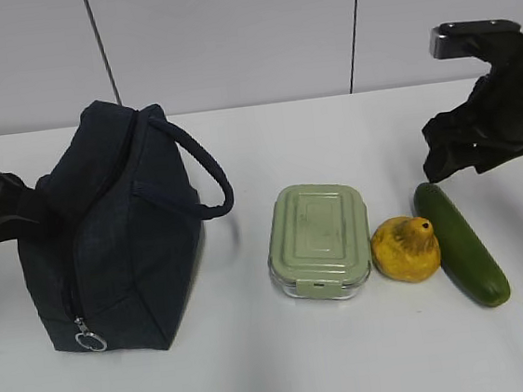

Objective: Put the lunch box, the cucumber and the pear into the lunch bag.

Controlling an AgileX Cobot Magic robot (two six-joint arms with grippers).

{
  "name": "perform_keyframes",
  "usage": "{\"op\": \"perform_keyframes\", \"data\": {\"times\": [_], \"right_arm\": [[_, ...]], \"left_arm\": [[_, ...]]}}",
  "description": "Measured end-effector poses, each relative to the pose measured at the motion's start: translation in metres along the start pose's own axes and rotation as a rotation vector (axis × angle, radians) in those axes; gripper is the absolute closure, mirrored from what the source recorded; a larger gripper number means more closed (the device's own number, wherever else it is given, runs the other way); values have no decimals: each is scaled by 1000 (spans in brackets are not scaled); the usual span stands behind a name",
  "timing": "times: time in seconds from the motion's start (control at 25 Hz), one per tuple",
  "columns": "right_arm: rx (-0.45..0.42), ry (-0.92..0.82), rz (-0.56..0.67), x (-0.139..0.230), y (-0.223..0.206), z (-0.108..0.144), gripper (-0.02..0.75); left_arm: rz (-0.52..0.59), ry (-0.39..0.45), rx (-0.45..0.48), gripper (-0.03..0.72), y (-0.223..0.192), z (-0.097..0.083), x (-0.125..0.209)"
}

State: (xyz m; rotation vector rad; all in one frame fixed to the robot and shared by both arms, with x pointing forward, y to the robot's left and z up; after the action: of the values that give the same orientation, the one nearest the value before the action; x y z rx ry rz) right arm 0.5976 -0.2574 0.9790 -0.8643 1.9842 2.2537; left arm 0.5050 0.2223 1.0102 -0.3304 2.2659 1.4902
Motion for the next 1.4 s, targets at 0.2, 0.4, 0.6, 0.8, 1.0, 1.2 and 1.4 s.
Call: {"op": "perform_keyframes", "data": {"times": [0.2, 0.4, 0.6, 0.8, 1.0, 1.2, 1.4], "right_arm": [[5, -35, 53, -13, -28, -11, 241], [25, -64, 109, -23, -48, -22, 241], [18, -71, 146, -28, -60, -26, 241], [0, -74, 204, -24, -75, -27, 241], [-21, -80, 265, -16, -88, -27, 241], [-25, -82, 279, -14, -91, -27, 344], [-23, -83, 283, -14, -91, -27, 369]], "left_arm": [[0, 0, 0, 685, 0, 0, 0], [0, 0, 0, 685, 0, 0, 0], [-8, -1, -3, 685, 0, 0, -1], [-16, -4, -6, 685, 0, 1, -2], [-19, -4, -6, 685, 0, 1, -2], [-19, -4, -7, 685, 0, 1, -2], [-19, -4, -7, 685, 0, 1, -2]]}}
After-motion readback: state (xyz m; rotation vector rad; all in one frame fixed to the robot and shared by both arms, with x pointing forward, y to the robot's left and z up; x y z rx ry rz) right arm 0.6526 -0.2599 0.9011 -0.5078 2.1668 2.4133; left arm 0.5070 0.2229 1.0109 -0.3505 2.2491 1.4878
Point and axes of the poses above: a point on each arm's last joint axis where the gripper is mounted, y pointing back along that axis away from the gripper, z along the wrist's bending axis when the last joint is at zero, x = y × z, the point moved 2 cm from there along -y, pointing out along that axis toward the gripper, and after that the axes turned 13 degrees about y, right-handed, at the moved point
